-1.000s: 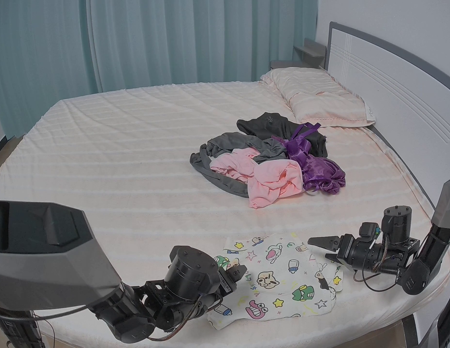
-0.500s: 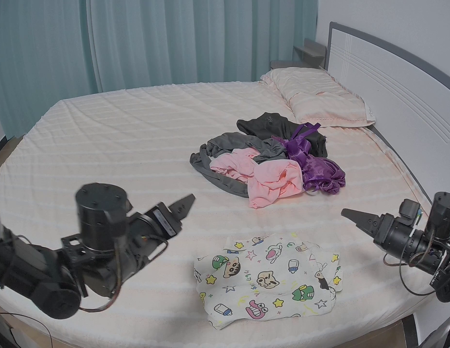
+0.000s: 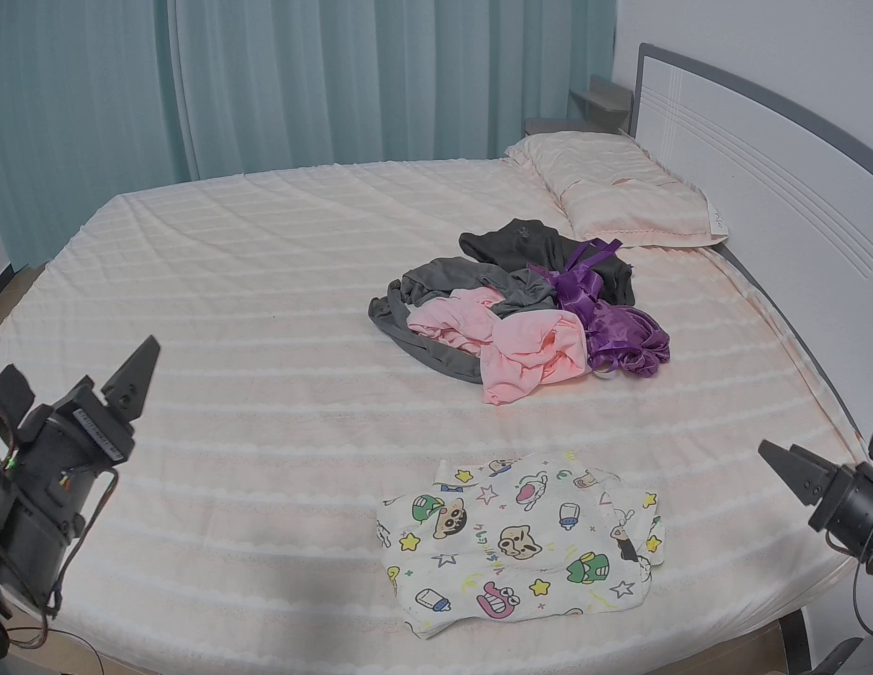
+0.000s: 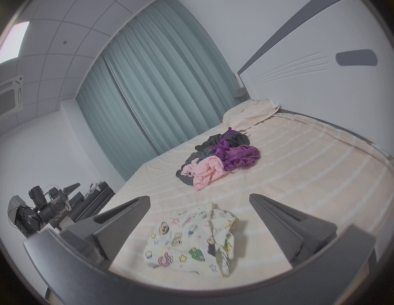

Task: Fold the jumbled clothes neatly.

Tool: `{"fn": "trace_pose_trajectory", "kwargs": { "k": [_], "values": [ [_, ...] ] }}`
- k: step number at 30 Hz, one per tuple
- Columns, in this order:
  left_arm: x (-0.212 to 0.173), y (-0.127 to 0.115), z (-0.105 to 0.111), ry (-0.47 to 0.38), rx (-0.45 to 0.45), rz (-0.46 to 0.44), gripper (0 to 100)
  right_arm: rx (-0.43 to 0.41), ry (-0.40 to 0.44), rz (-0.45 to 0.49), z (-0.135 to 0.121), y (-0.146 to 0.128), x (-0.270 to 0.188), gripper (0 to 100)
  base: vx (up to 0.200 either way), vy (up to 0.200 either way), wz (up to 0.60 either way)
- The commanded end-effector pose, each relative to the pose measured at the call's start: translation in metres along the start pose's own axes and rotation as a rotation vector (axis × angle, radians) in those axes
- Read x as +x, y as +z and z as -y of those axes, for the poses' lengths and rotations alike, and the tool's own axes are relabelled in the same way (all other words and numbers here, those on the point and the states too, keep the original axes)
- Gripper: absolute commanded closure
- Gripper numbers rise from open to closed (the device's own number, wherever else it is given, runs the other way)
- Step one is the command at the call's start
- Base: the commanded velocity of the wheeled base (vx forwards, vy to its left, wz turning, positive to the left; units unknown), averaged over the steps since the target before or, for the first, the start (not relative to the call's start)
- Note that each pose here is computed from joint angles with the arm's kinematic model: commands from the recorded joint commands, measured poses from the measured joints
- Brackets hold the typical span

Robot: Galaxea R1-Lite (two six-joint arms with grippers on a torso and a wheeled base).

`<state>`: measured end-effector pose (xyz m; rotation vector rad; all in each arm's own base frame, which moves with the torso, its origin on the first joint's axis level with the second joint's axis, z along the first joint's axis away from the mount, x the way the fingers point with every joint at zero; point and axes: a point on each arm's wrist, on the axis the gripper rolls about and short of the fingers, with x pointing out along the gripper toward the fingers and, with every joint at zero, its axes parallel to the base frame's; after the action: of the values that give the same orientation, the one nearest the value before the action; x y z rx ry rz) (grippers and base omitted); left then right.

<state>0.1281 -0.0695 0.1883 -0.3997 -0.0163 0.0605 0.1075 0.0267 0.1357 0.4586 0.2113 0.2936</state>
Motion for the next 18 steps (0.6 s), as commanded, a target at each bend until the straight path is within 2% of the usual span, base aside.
{"fn": "trace_pose_trajectory", "kwargs": {
  "k": [1,6,8,14,15,18],
  "values": [
    [-0.052,0.013,-0.048,0.088,0.061,0.169,0,-0.067,0.012,0.121,-0.002,-0.009,-0.06,0,0.0,0.0,0.0],
    [-0.069,0.01,-0.068,0.173,0.076,0.239,0,-0.086,-0.015,0.095,0.006,-0.03,-0.084,0,0.0,0.0,0.0],
    [-0.076,0.008,-0.074,0.18,0.08,0.261,0,-0.094,-0.024,0.087,0.01,-0.039,-0.093,0,0.0,0.0,0.0],
    [-0.092,0.004,-0.086,0.255,0.121,0.32,0,-0.097,-0.059,0.116,0.015,-0.053,-0.106,0,0.0,0.0,0.0],
    [-0.102,0.003,-0.091,0.286,0.13,0.352,0,-0.107,-0.098,0.14,0.016,-0.059,-0.11,0,0.0,0.0,0.0],
    [-0.109,0.0,-0.096,0.315,0.15,0.352,0,-0.135,-0.126,0.148,0.018,-0.064,-0.114,0,0.0,0.0,0.0]
  ]
}}
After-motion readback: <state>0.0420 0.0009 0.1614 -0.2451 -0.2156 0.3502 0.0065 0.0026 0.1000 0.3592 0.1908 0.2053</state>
